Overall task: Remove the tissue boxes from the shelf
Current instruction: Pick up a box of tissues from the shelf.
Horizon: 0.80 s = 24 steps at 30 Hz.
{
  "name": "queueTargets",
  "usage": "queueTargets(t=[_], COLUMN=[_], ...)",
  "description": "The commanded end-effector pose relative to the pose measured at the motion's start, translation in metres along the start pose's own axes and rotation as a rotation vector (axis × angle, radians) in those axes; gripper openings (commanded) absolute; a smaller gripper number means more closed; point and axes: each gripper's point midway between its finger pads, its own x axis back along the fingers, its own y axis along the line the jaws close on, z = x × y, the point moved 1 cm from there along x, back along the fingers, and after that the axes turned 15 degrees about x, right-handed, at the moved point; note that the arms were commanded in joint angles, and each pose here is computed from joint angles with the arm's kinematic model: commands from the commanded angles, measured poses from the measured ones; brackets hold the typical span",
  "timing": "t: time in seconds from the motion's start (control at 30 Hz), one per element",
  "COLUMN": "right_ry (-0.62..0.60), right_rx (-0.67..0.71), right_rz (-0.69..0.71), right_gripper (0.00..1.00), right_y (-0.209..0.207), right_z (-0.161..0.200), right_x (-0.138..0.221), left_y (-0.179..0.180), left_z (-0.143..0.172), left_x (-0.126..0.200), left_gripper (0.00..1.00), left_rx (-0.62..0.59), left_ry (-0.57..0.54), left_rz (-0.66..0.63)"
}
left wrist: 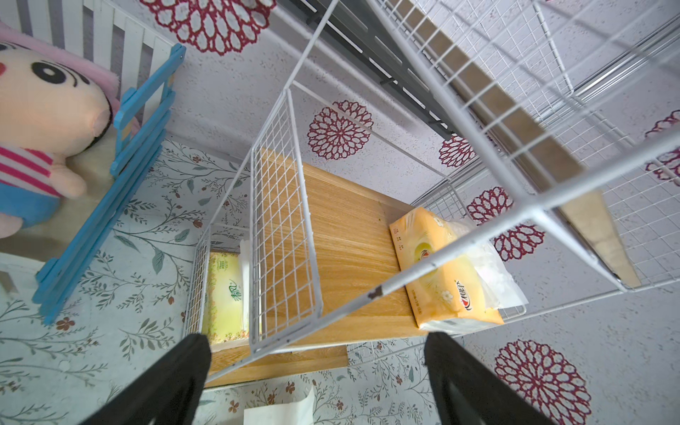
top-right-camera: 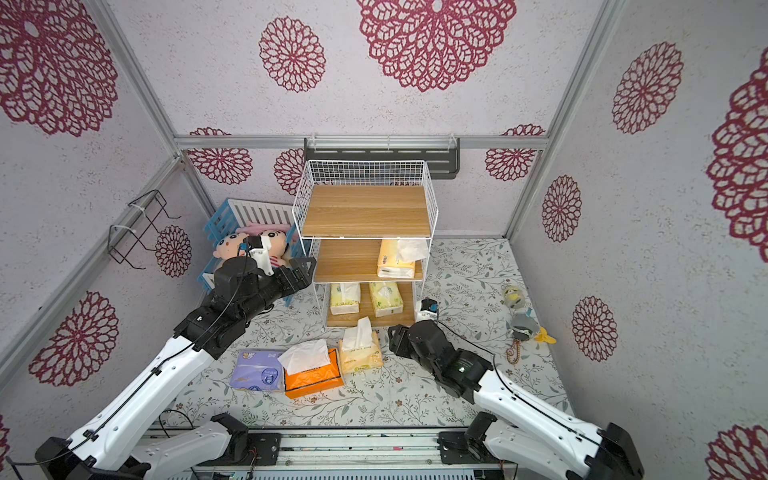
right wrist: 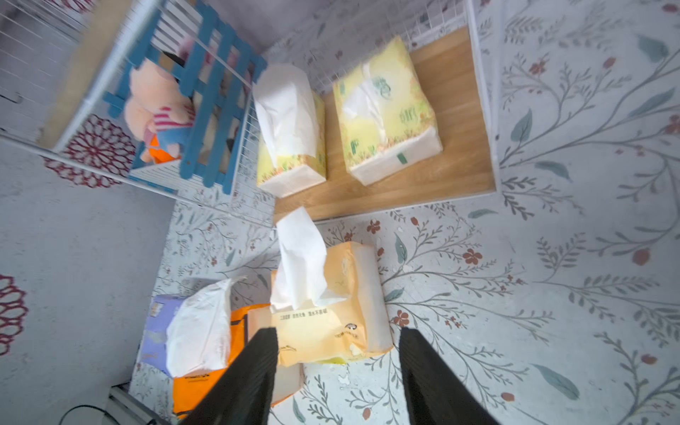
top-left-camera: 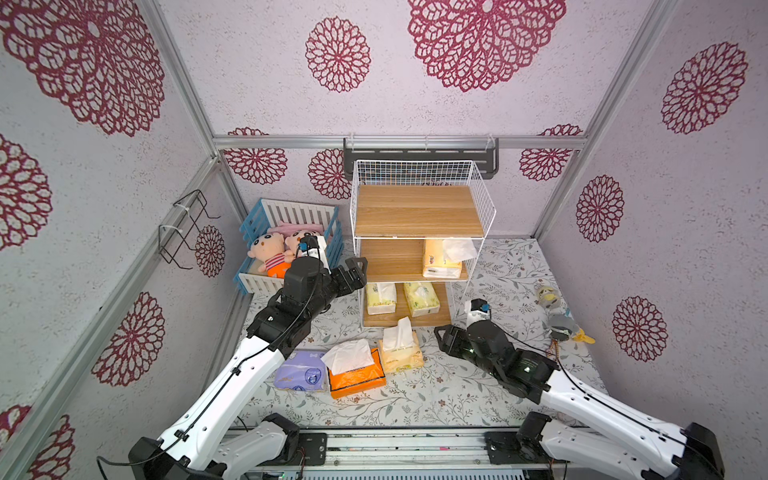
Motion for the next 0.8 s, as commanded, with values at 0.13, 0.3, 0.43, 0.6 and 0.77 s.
queueTargets(t=[0.13, 0.3, 0.43, 0.6, 0.77], right_ry=[-0.260, -0.398, -0.435, -0.494, -0.520], right_rx=[-0.108, -0.190, -0.268, -0.322, -0.314], right_rz=[0.009, -0.060, -0.035, -0.037, 0.016], right_gripper=[0.58, 0.58, 0.59, 0.61, 0.66], right_y=[-0.001, 0.013, 0.017, 0.025, 0.032], right_z=[-0.067, -0.102, -0.119, -0.134, -0.152], right_x=[0.063, 0.081, 0.075, 0.060, 0.050], left_y=[-0.012, -0.009, -0.008, -0.004, 0.001], left_z=[0.002, 0.004, 0.002, 0.002, 0.007], left_x=[-0.016, -0.021, -0.020, -0.023, -0.025], left_gripper=[1.00, 0.95, 0.85, 0.78, 0.76], left_rx=[-0.058, -0.059, -0.069, -0.097, -0.143], left_ry=[0.032, 0.029, 0.000, -0.012, 0.000], left_rz=[0.017, 0.017, 0.036, 0.025, 0.020])
